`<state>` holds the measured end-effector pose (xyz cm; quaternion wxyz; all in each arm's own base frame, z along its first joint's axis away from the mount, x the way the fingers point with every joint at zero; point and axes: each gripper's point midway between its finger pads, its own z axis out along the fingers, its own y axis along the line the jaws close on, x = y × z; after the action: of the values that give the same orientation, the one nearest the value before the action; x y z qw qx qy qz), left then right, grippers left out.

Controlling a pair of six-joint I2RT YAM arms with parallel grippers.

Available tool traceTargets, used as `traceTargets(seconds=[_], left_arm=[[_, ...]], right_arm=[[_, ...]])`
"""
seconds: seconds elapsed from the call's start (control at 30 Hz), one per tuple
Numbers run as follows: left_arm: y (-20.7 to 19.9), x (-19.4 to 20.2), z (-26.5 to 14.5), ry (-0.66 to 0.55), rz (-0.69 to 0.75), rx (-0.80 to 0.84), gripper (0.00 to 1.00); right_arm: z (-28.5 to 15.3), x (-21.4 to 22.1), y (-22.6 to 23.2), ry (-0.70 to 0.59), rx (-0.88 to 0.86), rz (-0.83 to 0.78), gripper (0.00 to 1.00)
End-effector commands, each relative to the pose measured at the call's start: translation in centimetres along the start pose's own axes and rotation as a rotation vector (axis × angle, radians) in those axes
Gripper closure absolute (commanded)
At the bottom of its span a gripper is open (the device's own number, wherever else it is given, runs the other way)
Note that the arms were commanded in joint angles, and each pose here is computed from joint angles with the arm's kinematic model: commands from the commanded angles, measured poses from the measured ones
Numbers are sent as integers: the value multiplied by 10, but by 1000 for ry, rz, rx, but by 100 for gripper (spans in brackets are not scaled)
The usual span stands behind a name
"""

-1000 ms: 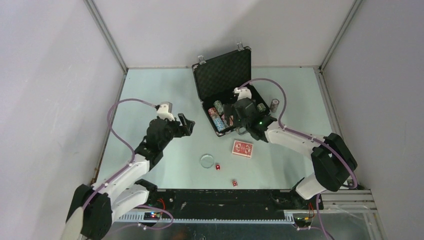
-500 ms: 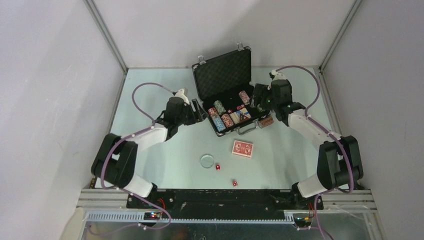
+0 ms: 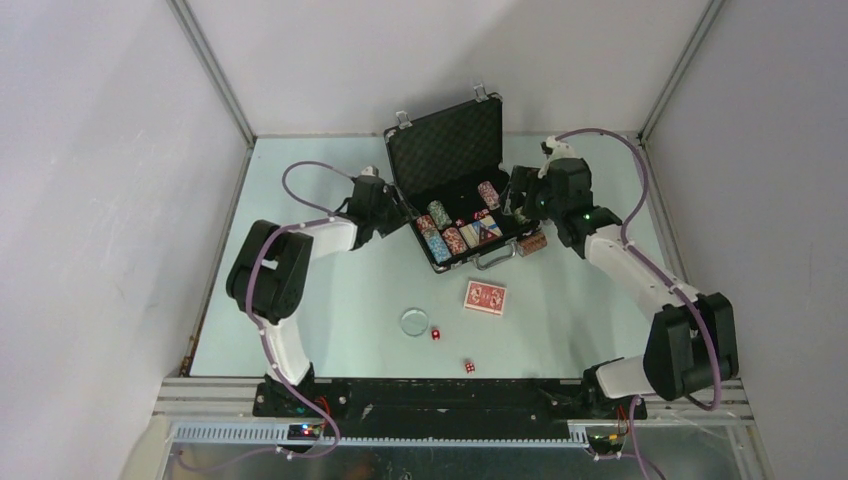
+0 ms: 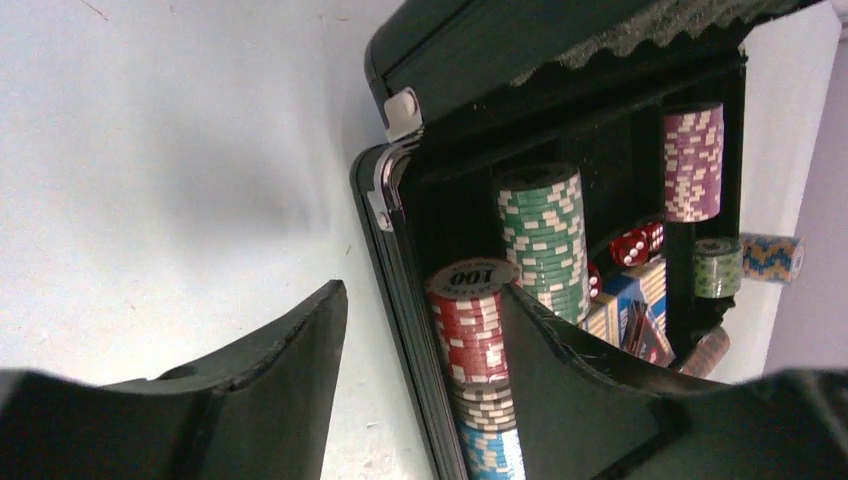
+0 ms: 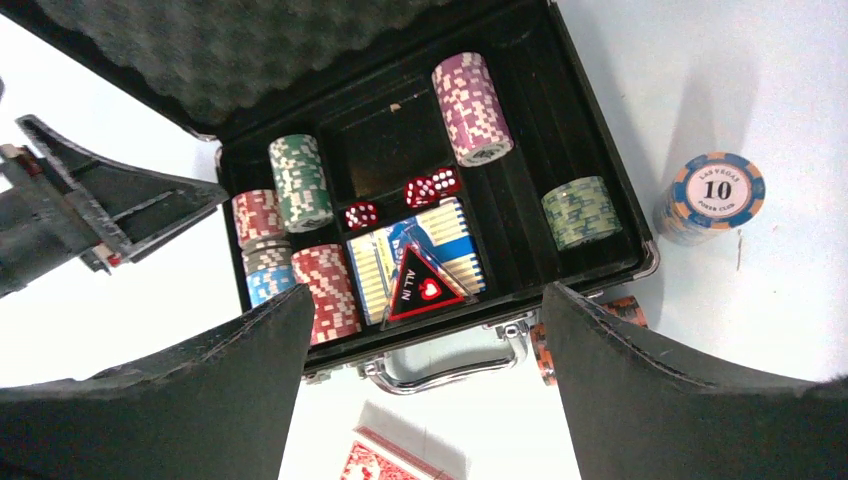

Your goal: Pack up texas hold em set

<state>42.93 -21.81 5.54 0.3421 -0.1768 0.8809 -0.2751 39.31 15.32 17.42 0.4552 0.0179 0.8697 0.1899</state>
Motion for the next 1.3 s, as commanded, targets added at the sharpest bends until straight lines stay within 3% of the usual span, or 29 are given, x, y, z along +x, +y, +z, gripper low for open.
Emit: traceTargets(seconds=[0.0, 0.2, 0.3, 0.5, 0.6, 0.83, 1.03, 1.27], left_arm=[[2, -19, 7, -52, -58, -38, 39], [21, -16, 17, -26, -66, -106, 51], [25, -16, 19, -12, -57, -112, 76], [35, -26, 20, 42, -6, -119, 85], [55, -32, 16, 81, 27, -155, 98], [99, -42, -6, 186, 144, -272, 100], [125, -71, -21, 151, 136, -332, 100], [113, -91, -29, 108, 139, -277, 100]], right_arm=[[-16, -20, 11, -79, -42, -11, 13], [-17, -15, 15, -71, -65, 4, 15], [-17, -12, 16, -62, -71, 5, 16], [-14, 5, 27, -11, -83, -24, 17], [-15, 15, 31, 13, -70, -53, 17], [-17, 29, 34, 52, -55, -86, 17], [1, 20, 26, 71, -48, -30, 16], [55, 17, 6, 172, 48, 3, 18]])
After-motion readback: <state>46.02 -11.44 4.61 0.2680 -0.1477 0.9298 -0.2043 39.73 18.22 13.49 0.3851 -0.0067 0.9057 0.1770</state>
